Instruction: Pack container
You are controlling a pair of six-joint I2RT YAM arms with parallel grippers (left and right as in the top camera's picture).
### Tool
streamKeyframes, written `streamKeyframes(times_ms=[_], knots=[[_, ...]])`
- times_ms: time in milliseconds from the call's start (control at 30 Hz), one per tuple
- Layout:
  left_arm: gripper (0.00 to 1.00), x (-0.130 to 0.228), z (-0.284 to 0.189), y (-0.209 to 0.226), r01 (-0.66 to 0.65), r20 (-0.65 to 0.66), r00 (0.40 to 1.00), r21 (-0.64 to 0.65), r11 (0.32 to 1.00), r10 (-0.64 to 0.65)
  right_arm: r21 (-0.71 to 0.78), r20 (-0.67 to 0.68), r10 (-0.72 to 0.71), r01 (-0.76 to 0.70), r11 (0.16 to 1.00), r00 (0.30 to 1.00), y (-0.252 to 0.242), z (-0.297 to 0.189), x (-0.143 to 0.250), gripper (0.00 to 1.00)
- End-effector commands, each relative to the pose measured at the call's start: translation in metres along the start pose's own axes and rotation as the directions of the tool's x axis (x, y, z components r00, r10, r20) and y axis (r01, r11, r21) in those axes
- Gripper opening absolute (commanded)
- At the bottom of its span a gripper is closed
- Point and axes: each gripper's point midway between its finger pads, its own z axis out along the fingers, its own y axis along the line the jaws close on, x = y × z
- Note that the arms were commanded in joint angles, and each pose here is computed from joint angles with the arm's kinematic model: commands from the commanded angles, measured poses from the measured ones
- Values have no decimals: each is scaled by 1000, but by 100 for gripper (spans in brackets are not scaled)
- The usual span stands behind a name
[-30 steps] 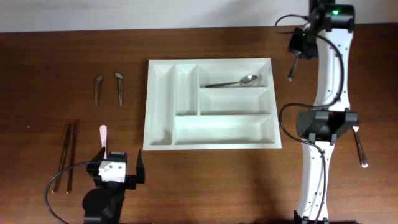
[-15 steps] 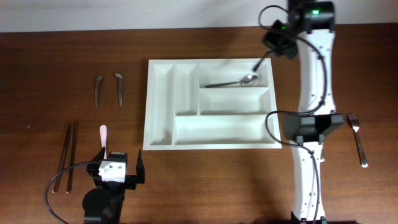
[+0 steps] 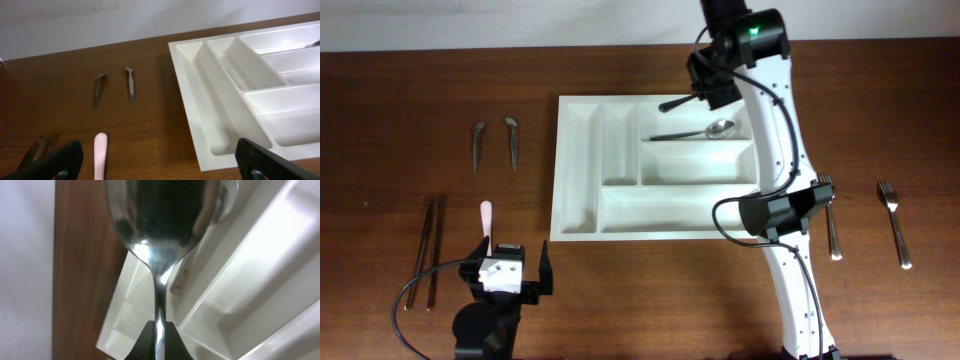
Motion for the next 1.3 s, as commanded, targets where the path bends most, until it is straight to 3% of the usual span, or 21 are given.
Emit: streamKeyframes(times_ms=[0,233,900,1000,1100,1167,1267], knots=[[99,1,0,2,-8,0,1000,-12,1000,8,41,81,143,-146,988,986,-6,19,-3,4],[99,1,0,2,-8,0,1000,-12,1000,8,105,93,218,-227,968,971,-16,47,-1,4],[99,1,0,2,-8,0,1000,-12,1000,8,191,108,220,-237,953,970,-33,93,-3,5],[99,1,0,2,-8,0,1000,-12,1000,8,168,111,220,-236,957,969,-28,94,-5,16],[99,1,0,2,-9,0,1000,-12,1000,9,152,108,186,-201,968,977,-23,95,-6,18],[99,1,0,2,-8,0,1000,-12,1000,8,137,106,124,-138,981,987,-18,96,-8,21],[99,1,0,2,-8,0,1000,-12,1000,8,98,115,-17,6,995,993,-5,96,-14,35]])
